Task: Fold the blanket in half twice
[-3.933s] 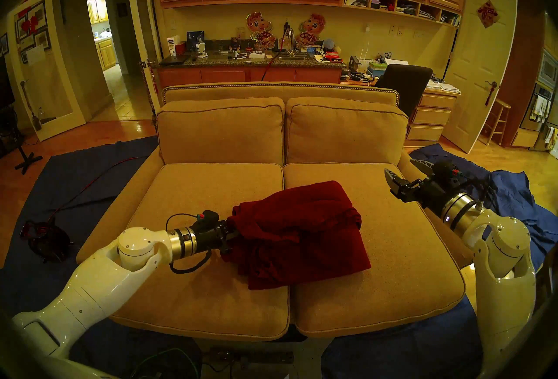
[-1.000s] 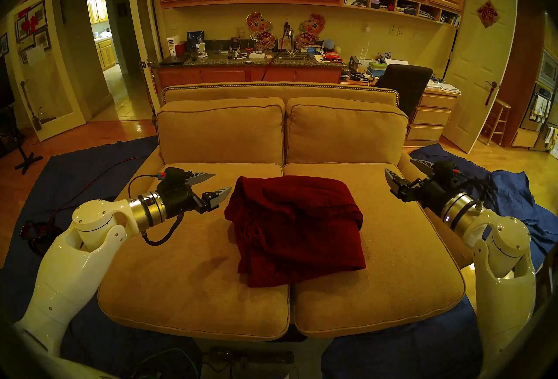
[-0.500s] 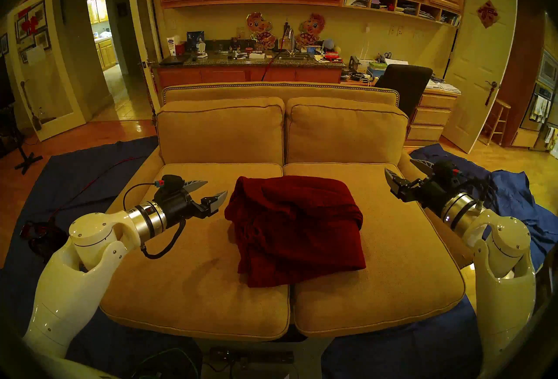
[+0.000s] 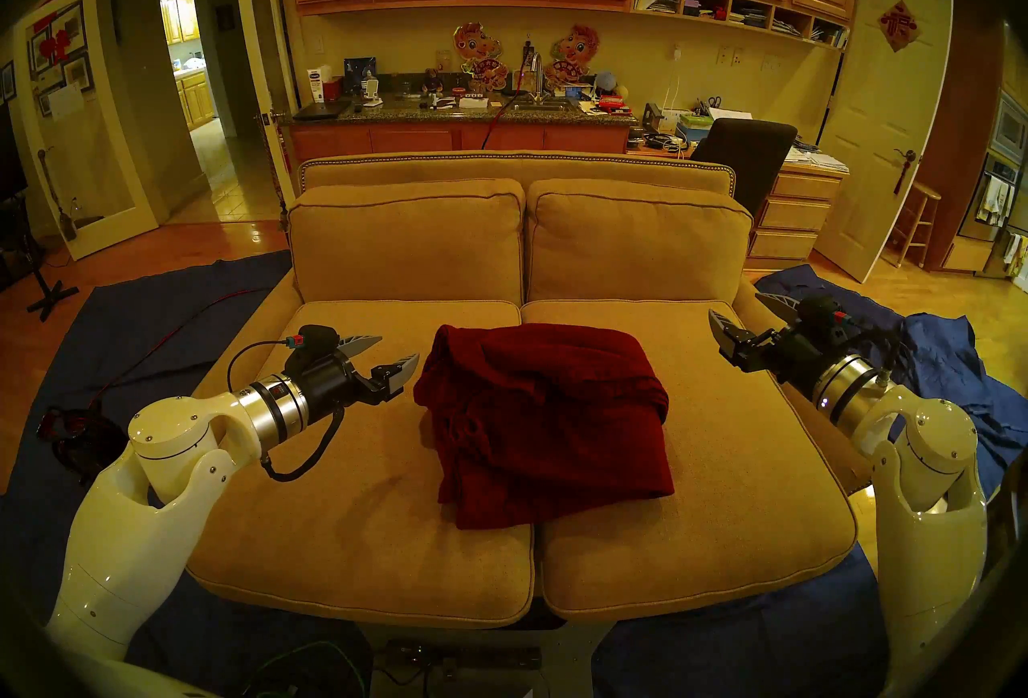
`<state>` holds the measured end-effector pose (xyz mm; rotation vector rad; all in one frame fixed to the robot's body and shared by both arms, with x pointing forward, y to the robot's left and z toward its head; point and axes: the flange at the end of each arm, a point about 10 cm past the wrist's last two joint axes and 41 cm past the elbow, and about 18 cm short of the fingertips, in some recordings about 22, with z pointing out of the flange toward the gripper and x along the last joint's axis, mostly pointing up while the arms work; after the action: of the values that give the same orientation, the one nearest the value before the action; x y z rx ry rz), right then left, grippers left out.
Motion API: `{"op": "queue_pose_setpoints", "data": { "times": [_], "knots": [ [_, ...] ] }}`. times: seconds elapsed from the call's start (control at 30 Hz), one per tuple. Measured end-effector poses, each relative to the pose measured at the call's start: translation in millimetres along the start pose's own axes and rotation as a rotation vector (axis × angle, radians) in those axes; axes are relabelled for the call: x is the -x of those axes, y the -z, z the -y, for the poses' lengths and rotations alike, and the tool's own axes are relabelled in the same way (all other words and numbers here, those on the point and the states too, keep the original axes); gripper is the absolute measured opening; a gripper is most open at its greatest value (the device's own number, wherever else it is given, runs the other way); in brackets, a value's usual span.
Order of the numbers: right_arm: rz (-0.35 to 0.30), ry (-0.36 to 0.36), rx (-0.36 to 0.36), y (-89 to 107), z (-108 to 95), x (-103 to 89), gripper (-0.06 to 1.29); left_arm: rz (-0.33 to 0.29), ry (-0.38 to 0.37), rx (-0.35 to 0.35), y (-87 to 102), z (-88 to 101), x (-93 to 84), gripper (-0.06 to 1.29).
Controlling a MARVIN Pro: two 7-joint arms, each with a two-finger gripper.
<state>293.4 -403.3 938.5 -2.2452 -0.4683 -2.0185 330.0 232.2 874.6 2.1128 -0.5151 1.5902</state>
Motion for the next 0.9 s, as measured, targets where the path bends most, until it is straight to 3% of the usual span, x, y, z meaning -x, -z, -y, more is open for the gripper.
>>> {"op": "queue_pose_setpoints", "data": {
  "times": [0.6, 0.9],
  "knots": [
    [-0.003, 0.002, -0.016, 0.0, 1.9, -0.2, 1.22, -0.005, 0.003, 0.011, -0.2, -1.4, -0.7, 1.24],
    [-0.056, -0.011, -0.212, -8.6, 54.0, -10.6, 1.22, -0.007, 0.004, 0.012, -0.2, -1.6, -1.0, 1.24]
  ]
}}
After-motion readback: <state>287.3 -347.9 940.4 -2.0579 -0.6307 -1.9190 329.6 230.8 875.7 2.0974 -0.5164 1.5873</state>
